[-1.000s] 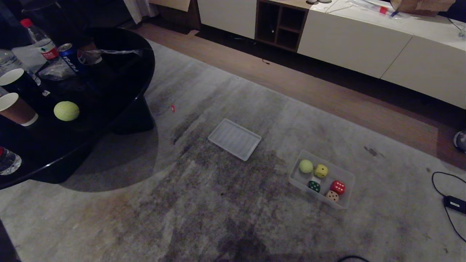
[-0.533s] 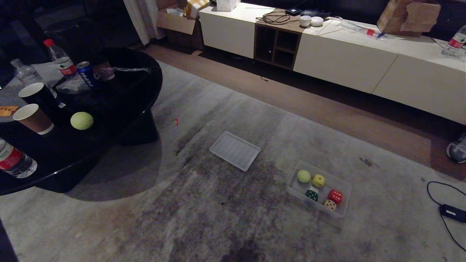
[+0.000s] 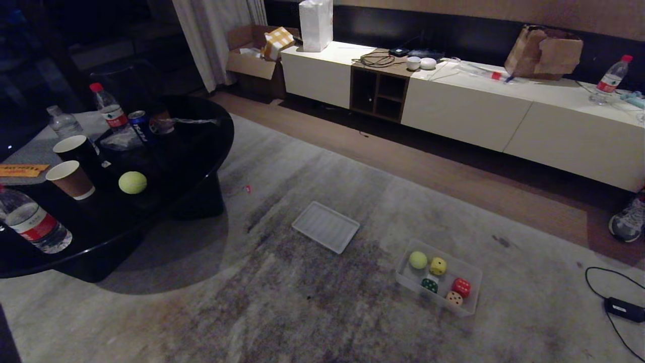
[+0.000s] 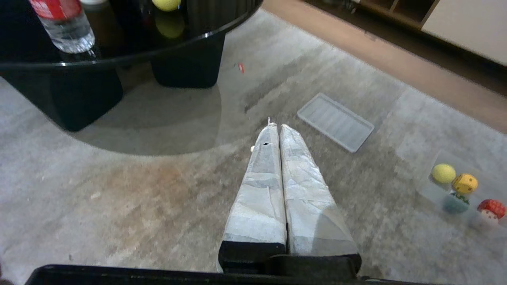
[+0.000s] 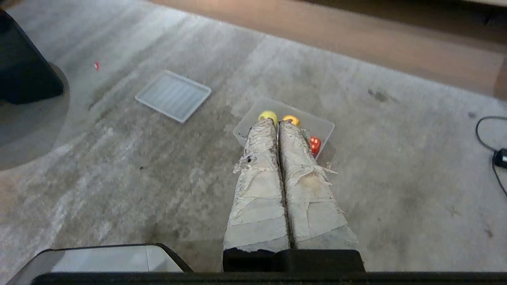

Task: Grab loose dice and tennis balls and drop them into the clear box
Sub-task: Pick up the ball on the table

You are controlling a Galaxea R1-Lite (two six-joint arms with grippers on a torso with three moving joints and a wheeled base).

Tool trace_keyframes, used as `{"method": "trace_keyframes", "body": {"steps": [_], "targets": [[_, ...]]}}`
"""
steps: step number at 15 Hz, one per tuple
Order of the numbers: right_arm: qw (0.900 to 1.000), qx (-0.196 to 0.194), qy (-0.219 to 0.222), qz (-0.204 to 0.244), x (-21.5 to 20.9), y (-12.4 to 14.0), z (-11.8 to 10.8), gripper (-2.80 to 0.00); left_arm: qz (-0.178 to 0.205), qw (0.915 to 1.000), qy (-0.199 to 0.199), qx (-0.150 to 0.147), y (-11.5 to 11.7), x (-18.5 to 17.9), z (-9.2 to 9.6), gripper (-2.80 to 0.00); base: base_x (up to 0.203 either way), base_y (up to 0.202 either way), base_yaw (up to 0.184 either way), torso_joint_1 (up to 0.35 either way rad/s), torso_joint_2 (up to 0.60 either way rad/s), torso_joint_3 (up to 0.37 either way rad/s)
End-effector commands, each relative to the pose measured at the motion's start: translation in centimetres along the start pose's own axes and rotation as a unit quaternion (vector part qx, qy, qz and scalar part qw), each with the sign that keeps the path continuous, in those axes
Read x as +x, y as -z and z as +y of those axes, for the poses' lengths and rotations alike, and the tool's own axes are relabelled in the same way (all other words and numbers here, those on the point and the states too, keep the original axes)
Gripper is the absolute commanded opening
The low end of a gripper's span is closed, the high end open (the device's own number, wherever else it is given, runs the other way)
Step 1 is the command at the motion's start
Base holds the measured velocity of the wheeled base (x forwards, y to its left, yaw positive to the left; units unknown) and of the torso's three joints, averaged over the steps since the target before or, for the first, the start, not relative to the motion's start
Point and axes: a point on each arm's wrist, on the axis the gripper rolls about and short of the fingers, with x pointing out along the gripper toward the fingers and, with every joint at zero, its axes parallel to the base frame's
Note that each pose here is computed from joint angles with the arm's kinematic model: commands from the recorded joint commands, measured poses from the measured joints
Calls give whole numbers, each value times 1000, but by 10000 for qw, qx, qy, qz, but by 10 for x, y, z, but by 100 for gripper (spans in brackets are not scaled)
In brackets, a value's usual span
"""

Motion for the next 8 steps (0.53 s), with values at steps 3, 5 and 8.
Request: {"method": "trace_keyframes", "body": {"steps": [3,5,8], "targets": [[10000,2,2,12,0,0,0,-280,14,10000,-1,-12,0,0,0,-280,0,0,0,0,0,203],[10000,2,1,5,0,0,0,-280,13,10000,-2,-12,0,0,0,-280,0,0,0,5,2,201],[10000,1,2,8,0,0,0,-280,21,10000,-2,18,1,0,0,-280,0,0,0,4,0,203]]}}
